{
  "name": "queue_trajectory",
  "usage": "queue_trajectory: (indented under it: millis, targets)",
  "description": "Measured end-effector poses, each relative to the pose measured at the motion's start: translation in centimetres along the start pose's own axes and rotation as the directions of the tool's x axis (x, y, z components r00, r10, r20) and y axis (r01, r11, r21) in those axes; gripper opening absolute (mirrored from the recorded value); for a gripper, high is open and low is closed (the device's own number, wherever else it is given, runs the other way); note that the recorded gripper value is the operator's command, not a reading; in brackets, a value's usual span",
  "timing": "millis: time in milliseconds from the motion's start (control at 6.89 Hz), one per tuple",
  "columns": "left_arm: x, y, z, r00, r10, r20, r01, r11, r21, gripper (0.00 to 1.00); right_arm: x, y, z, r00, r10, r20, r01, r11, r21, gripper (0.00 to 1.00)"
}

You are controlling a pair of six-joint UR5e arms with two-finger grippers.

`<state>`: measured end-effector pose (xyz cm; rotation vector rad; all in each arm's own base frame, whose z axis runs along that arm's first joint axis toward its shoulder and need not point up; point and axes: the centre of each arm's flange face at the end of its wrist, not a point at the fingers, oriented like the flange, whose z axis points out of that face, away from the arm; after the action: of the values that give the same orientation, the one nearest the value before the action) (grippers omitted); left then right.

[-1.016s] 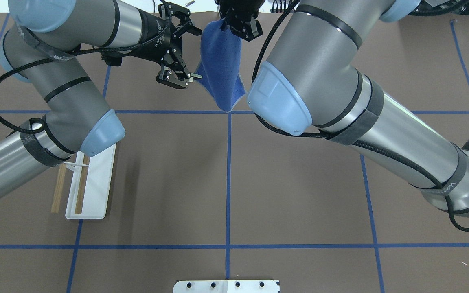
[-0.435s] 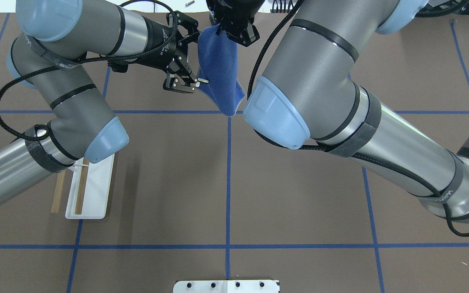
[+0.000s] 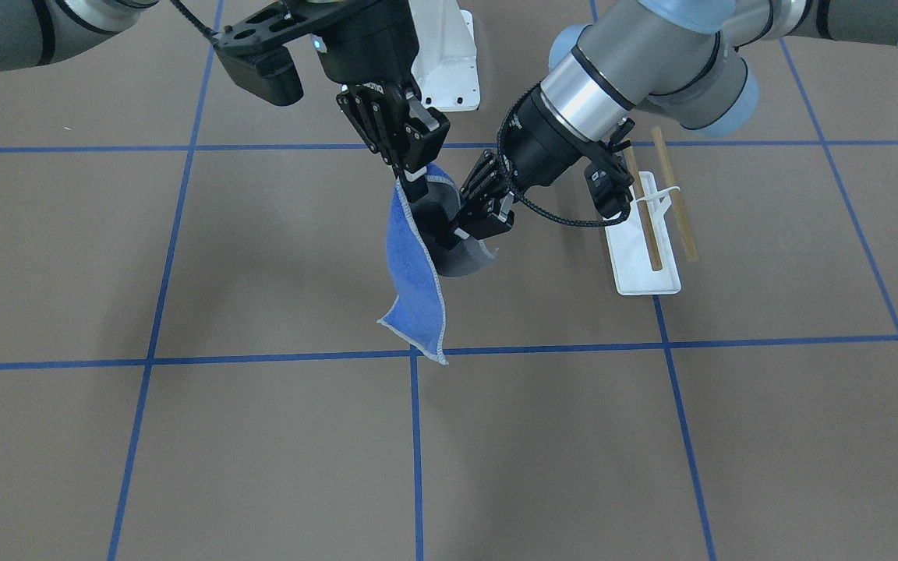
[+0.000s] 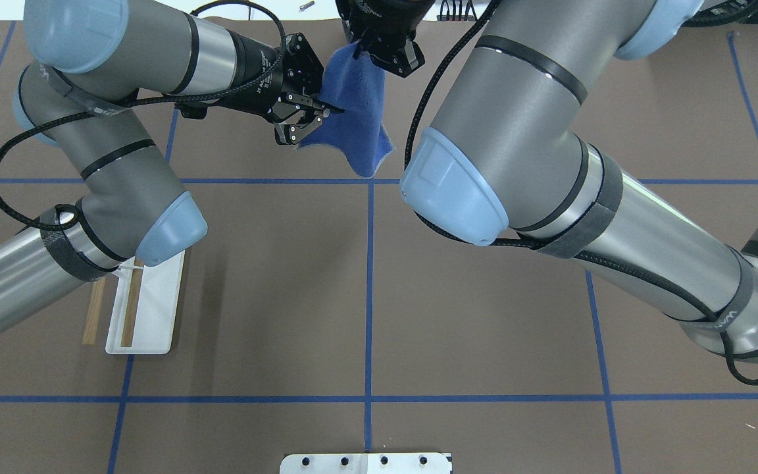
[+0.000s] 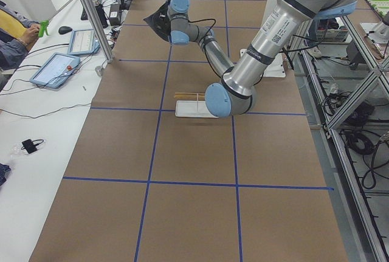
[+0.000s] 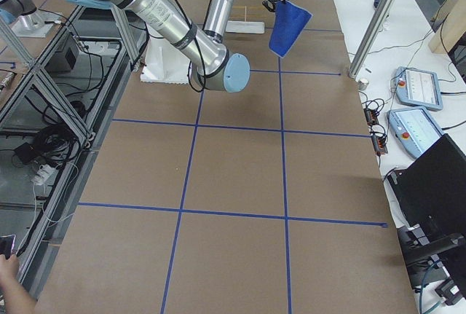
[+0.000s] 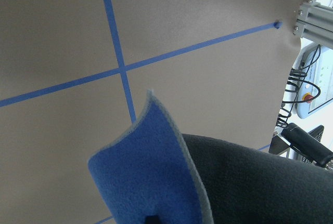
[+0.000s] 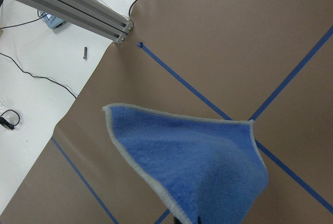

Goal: Hang towel on rack

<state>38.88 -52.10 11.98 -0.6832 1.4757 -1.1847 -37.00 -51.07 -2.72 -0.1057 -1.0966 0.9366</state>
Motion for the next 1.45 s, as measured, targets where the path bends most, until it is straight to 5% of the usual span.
queue_trajectory:
  millis: [435, 581, 1016, 1452]
  targets:
    - [-0.2, -0.4, 0.0, 0.996, 0.092, 0.007, -0.092, 0.996, 0.0, 0.0, 1.0, -0.5, -0.1, 1.0, -0.01, 0.0, 0.01, 1.0, 0.0, 1.0]
    - [-1.0, -1.2, -0.5, 0.981, 0.192, 0.031, -0.192, 0.981, -0.012, 0.0, 3.2, -1.7, -0.1, 0.999, -0.041, -0.001, 0.041, 0.999, 0.001, 1.0]
    - [-6.8, -6.1, -4.8, 0.837, 0.534, 0.121, -0.526, 0.845, -0.096, 0.0, 11.1, -9.3, -0.1, 0.981, -0.183, -0.062, 0.184, 0.982, 0.026, 1.0]
    - [-14.0, -13.5, -12.1, 0.732, 0.652, 0.2, -0.634, 0.758, -0.152, 0.0, 15.5, -15.5, 1.8, 0.932, -0.322, -0.165, 0.33, 0.943, 0.027, 1.0]
